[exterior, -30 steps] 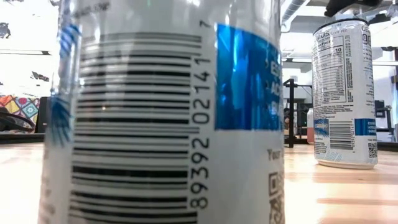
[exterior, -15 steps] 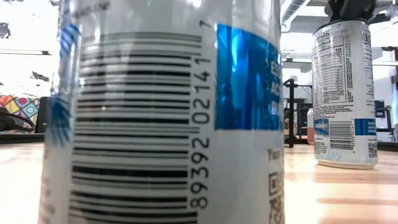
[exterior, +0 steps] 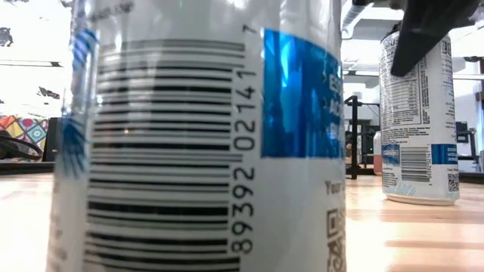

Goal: Place canned beverage on shelf
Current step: Put the top white blue soda can on the shelf aligned with the other white blue soda can

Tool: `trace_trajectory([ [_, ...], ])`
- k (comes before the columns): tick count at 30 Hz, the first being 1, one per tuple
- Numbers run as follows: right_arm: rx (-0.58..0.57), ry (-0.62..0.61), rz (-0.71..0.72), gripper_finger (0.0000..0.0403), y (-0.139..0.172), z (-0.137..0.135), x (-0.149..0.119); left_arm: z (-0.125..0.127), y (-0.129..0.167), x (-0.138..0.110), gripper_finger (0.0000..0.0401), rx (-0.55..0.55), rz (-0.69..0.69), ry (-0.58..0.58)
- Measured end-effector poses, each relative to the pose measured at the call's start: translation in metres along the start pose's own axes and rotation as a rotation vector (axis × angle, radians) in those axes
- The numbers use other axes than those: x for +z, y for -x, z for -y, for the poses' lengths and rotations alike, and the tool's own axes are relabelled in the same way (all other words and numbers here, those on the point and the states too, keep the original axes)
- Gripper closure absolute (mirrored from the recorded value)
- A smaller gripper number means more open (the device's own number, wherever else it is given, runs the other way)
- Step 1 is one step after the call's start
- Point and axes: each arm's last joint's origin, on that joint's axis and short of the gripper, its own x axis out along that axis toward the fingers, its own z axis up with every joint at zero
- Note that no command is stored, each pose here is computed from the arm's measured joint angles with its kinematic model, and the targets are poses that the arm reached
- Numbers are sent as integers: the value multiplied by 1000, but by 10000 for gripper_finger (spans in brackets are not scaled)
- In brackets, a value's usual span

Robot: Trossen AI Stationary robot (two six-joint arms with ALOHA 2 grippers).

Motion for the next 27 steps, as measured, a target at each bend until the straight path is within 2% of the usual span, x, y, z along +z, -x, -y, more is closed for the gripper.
trace_trajectory([
  [4,41,-70,-70,168,-1,6,7,1,0,-4,401,-7,-39,0],
  [5,48,-83,-78,175,0,7,9,1,1,-4,401,-8,-49,-6],
  [10,68,-123,-71,174,4,12,26,0,13,-6,401,33,-104,-56],
  [15,54,-243,-18,174,15,33,68,-2,32,-2,401,75,-119,-90],
  [22,-61,-363,74,174,38,99,135,-4,59,4,401,160,-124,-105],
  [27,-153,-445,152,174,44,152,165,-7,75,7,401,232,-124,-103],
])
